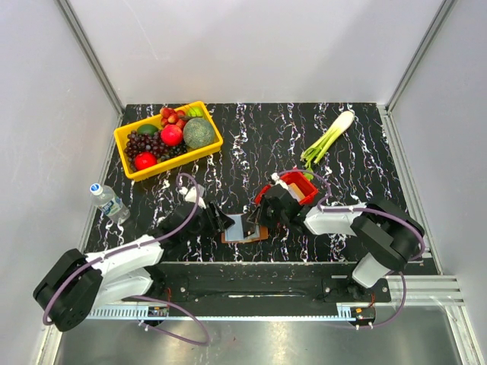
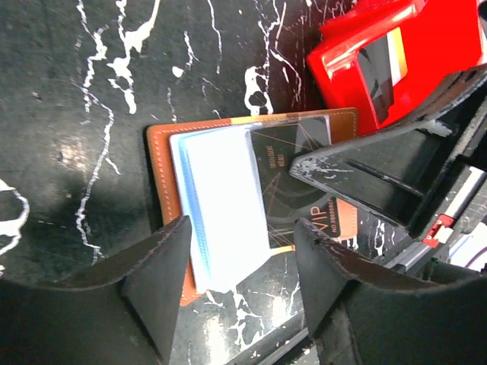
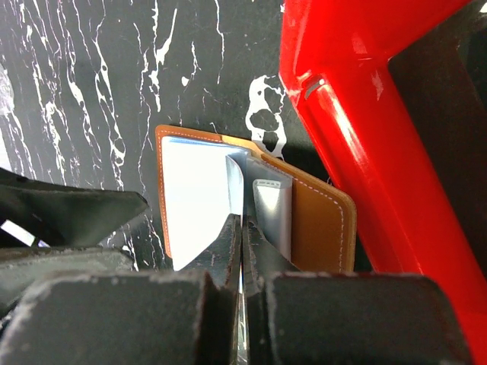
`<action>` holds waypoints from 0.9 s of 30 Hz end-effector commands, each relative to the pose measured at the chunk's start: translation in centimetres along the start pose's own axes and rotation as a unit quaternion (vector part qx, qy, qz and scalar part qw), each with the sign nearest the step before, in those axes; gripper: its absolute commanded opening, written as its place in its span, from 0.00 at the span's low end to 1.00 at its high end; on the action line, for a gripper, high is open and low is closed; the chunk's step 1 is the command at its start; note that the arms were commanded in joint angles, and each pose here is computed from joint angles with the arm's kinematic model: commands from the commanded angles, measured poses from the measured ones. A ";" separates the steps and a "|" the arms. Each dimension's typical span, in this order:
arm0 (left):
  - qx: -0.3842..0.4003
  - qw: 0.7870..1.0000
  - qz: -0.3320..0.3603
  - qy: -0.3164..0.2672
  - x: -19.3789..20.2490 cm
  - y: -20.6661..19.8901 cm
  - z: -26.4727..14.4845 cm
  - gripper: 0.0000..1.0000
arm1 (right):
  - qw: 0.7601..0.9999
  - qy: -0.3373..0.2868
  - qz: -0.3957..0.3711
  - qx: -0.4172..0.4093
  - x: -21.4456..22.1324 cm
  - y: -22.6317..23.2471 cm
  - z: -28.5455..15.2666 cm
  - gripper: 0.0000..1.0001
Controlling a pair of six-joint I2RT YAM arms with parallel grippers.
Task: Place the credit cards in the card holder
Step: Insert the credit card into the card holder.
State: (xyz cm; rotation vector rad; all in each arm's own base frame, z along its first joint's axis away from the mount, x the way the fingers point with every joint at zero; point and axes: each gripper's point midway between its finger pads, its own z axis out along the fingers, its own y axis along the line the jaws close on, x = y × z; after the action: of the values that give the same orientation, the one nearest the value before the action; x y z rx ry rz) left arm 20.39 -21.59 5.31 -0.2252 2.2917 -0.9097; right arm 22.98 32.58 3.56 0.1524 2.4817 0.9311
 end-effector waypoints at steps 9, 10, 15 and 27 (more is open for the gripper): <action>-0.026 0.999 -0.009 0.029 3.1 0.6 2.0 0.33 | 0.999 0.034 0.018 0.020 2.2 -2.1 0.8 0.00; -0.037 0.999 -0.008 0.030 3.2 1.1 1.9 0.31 | 0.999 0.042 0.012 0.014 2.3 -1.7 1.0 0.00; -0.086 0.996 -0.001 0.020 3.2 3.4 1.3 0.18 | 0.998 0.057 0.006 0.007 2.2 -1.6 1.3 0.00; -0.145 0.989 0.020 -0.014 1.8 5.7 0.2 0.34 | 0.996 0.075 0.022 0.040 2.4 -2.6 1.3 0.00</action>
State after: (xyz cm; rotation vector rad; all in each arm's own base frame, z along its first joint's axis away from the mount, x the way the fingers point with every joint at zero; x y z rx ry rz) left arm 19.95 -21.06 3.18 -0.3133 2.3225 -0.7567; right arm 23.36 34.41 3.04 0.1865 2.5272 1.0519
